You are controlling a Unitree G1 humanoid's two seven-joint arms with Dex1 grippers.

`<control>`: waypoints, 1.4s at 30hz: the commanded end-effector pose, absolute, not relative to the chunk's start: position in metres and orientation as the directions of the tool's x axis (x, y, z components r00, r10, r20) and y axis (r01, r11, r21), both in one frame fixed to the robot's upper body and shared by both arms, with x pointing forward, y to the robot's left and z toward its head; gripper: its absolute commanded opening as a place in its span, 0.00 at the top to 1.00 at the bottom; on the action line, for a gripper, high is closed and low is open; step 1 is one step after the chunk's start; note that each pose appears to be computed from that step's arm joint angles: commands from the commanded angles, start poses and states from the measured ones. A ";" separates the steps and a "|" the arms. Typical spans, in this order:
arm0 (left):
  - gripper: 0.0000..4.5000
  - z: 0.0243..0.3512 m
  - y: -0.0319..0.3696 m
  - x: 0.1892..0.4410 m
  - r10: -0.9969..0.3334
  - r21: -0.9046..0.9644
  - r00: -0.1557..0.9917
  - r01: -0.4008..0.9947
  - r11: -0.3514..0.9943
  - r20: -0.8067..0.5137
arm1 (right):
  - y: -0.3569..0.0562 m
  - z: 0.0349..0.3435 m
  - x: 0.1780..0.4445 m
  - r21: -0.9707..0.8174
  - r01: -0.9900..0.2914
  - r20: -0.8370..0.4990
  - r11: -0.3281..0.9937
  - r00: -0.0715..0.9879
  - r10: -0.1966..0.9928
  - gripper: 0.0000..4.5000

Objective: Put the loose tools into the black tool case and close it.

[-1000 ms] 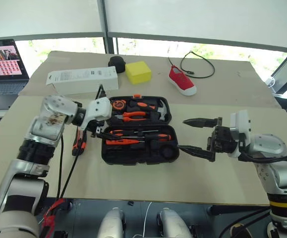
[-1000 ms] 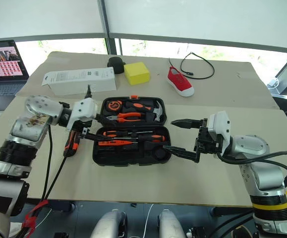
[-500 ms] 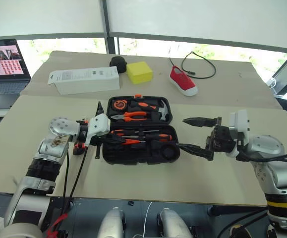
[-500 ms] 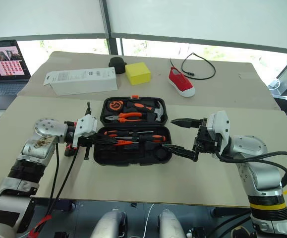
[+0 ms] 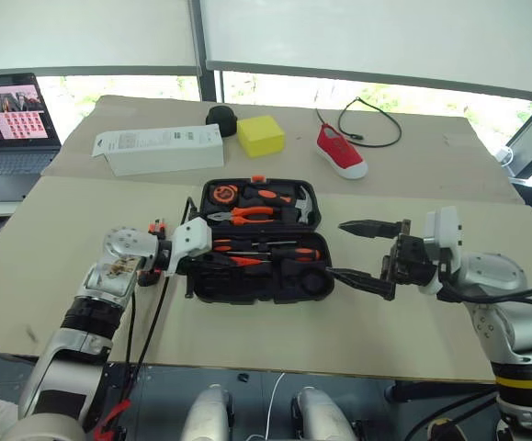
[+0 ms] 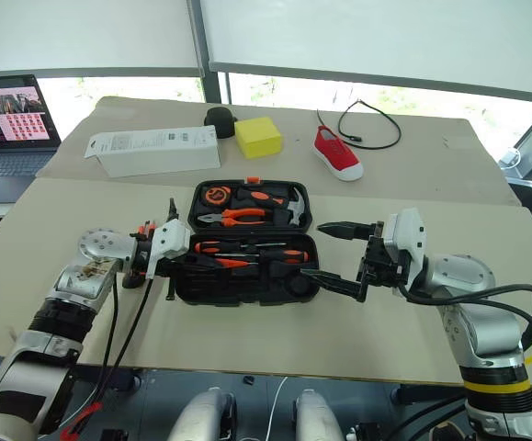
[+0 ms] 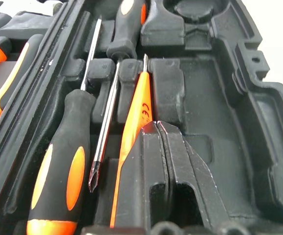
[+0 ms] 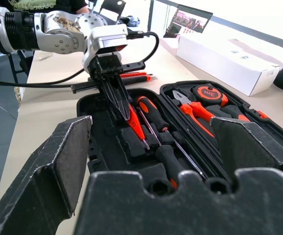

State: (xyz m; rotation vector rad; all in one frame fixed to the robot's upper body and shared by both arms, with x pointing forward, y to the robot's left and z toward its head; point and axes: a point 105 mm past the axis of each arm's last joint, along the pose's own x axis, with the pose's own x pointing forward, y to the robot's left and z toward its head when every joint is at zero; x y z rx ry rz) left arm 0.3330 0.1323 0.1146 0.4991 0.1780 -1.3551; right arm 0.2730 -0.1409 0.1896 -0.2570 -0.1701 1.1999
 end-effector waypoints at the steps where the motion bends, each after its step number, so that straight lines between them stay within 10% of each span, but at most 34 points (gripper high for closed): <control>1: 0.99 0.136 0.127 0.335 -0.918 0.277 0.249 0.947 0.163 -0.310 | -0.142 0.200 0.269 -0.303 -0.890 0.032 0.340 0.347 0.937 0.00; 22: 0.99 0.083 0.135 0.329 -0.823 0.199 0.250 0.965 0.170 -0.510 | -0.142 0.199 0.269 -0.300 -0.892 0.026 0.338 0.347 0.938 0.00; 28: 0.99 0.107 0.148 0.330 -0.856 0.216 0.351 0.933 0.287 -0.379 | -0.148 0.193 0.264 -0.289 -0.895 0.011 0.340 0.352 0.936 0.00; 35: 0.48 0.172 0.225 0.294 -0.770 0.279 0.631 0.759 0.588 -0.094 | -0.182 0.175 0.262 -0.328 -0.866 -0.024 0.377 0.406 0.913 0.00; 42: 0.01 0.143 0.334 0.216 -0.397 0.224 0.899 0.432 0.874 -0.184 | -0.198 0.156 0.254 -0.370 -0.850 -0.043 0.374 0.418 0.907 0.00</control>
